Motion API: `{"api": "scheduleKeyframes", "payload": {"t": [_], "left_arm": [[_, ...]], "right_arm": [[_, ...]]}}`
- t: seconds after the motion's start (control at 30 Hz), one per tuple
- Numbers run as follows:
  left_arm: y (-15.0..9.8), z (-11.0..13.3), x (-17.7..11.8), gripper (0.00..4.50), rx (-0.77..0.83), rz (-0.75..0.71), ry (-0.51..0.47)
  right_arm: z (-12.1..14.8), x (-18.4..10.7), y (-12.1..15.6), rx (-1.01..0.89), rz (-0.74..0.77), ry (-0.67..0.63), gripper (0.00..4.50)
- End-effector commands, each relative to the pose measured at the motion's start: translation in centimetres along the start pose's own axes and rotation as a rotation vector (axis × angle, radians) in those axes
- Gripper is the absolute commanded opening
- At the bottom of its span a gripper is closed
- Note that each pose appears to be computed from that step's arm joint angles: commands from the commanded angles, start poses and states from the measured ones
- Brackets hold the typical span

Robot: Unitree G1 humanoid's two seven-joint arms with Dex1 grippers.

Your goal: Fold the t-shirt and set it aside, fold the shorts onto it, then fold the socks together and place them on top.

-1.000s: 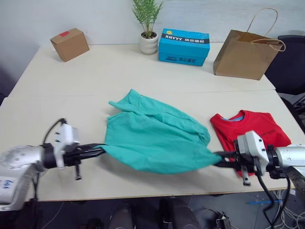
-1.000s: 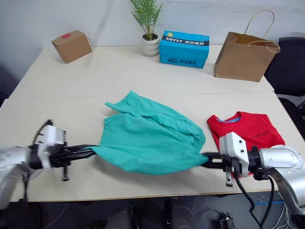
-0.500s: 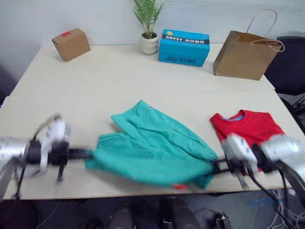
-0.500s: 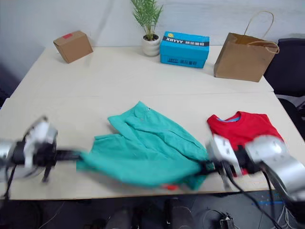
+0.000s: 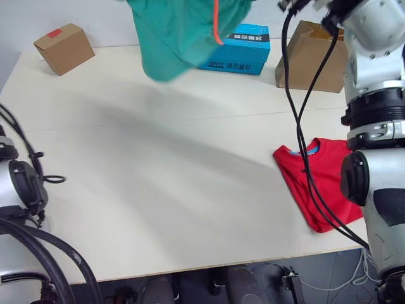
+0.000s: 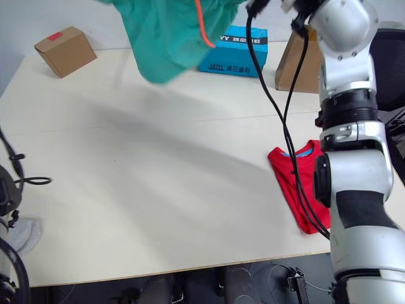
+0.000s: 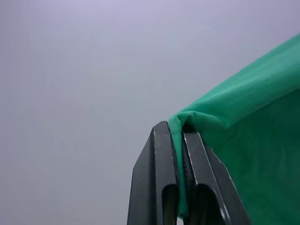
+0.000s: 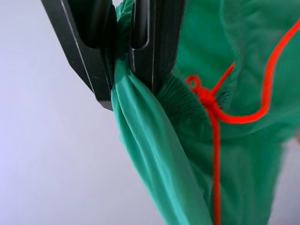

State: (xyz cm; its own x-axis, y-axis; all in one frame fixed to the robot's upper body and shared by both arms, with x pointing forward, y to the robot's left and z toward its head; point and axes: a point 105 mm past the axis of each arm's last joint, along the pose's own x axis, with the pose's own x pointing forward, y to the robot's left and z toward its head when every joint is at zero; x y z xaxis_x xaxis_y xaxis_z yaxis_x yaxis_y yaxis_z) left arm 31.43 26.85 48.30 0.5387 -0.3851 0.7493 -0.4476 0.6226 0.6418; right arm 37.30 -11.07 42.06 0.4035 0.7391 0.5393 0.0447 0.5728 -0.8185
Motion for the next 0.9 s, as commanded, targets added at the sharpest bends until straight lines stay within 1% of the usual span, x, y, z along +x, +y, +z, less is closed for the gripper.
{"api": "scheduleKeyframes", "payload": {"t": [0.03, 0.07, 0.1, 0.13, 0.17, 0.2, 0.23, 0.27, 0.3, 0.33, 0.37, 0.43, 0.5, 0.53, 0.6, 0.67, 0.7, 0.77, 0.83, 0.9], "left_arm": [[-1.0, -1.2, -4.1, 0.05, 0.074, -0.108, 0.040], [-2.5, -1.5, -5.2, 0.05, 0.062, -0.184, 0.052], [-5.3, -2.2, -7.1, 0.05, -0.001, -0.316, 0.091], [-7.7, -2.5, -9.2, 0.05, -0.026, -0.431, 0.122], [-9.1, -2.6, -10.7, 0.05, -0.041, -0.497, 0.143], [-11.1, -2.5, -12.8, 0.05, -0.109, -0.586, 0.177], [-12.6, -2.5, -14.8, 0.05, -0.145, -0.670, 0.212], [-14.3, -2.3, -17.1, 0.05, -0.229, -0.776, 0.267], [-15.6, -1.7, -19.0, 0.05, -0.263, -0.871, 0.285], [-16.3, -1.3, -20.4, 0.05, -0.274, -0.943, 0.301], [-16.8, -1.0, -21.9, 0.05, -0.333, -1.012, 0.348], [-17.3, -0.4, -23.8, 0.05, -0.408, -1.094, 0.394], [-17.7, 0.1, -25.3, 0.05, -0.477, -1.163, 0.433], [-17.8, 0.3, -26.1, 0.05, -0.524, -1.198, 0.466], [-18.0, 0.9, -28.3, 0.05, -0.657, -1.312, 0.564], [-17.9, 1.5, -30.2, 0.05, -0.741, -1.418, 0.647], [-17.7, 2.1, -31.5, 0.05, -0.811, -1.483, 0.704], [-17.1, 3.1, -33.3, 0.05, -0.922, -1.559, 0.809], [-16.5, 4.0, -34.5, 0.05, -0.985, -1.614, 0.863], [-16.0, 4.8, -35.2, 0.05, -1.038, -1.660, 0.898]], "right_arm": [[-5.3, -5.5, 6.2, 0.320, 0.153, 0.202, 0.00], [-5.7, -6.6, 8.3, 0.389, 0.225, 0.230, 0.00], [-5.6, -8.0, 10.4, 0.427, 0.293, 0.237, 0.00], [-5.5, -9.9, 12.7, 0.488, 0.371, 0.262, 0.00], [-5.3, -11.0, 14.0, 0.526, 0.414, 0.276, 0.00], [-5.2, -12.9, 15.3, 0.561, 0.456, 0.298, 0.00], [-4.8, -14.4, 16.2, 0.588, 0.498, 0.310, 0.00], [-4.3, -15.7, 16.6, 0.590, 0.527, 0.320, 0.00], [-3.8, -16.9, 16.9, 0.611, 0.549, 0.333, 0.00], [-3.4, -17.6, 17.1, 0.632, 0.565, 0.345, 0.00], [-3.1, -18.6, 17.4, 0.647, 0.587, 0.361, 0.00], [-2.3, -20.7, 18.1, 0.680, 0.647, 0.389, 0.00], [-1.3, -22.2, 18.7, 0.712, 0.698, 0.403, 0.00], [-0.7, -22.9, 19.0, 0.723, 0.733, 0.404, 0.00], [0.4, -24.0, 19.6, 0.727, 0.798, 0.395, 0.00], [1.4, -24.5, 19.8, 0.735, 0.837, 0.363, 0.00], [2.0, -24.7, 19.8, 0.756, 0.845, 0.349, 0.00], [3.0, -25.1, 19.6, 0.776, 0.878, 0.316, 0.00], [4.0, -26.1, 19.7, 0.831, 0.936, 0.319, 0.00], [4.9, -27.1, 19.7, 0.936, 0.985, 0.349, 0.00]]}}
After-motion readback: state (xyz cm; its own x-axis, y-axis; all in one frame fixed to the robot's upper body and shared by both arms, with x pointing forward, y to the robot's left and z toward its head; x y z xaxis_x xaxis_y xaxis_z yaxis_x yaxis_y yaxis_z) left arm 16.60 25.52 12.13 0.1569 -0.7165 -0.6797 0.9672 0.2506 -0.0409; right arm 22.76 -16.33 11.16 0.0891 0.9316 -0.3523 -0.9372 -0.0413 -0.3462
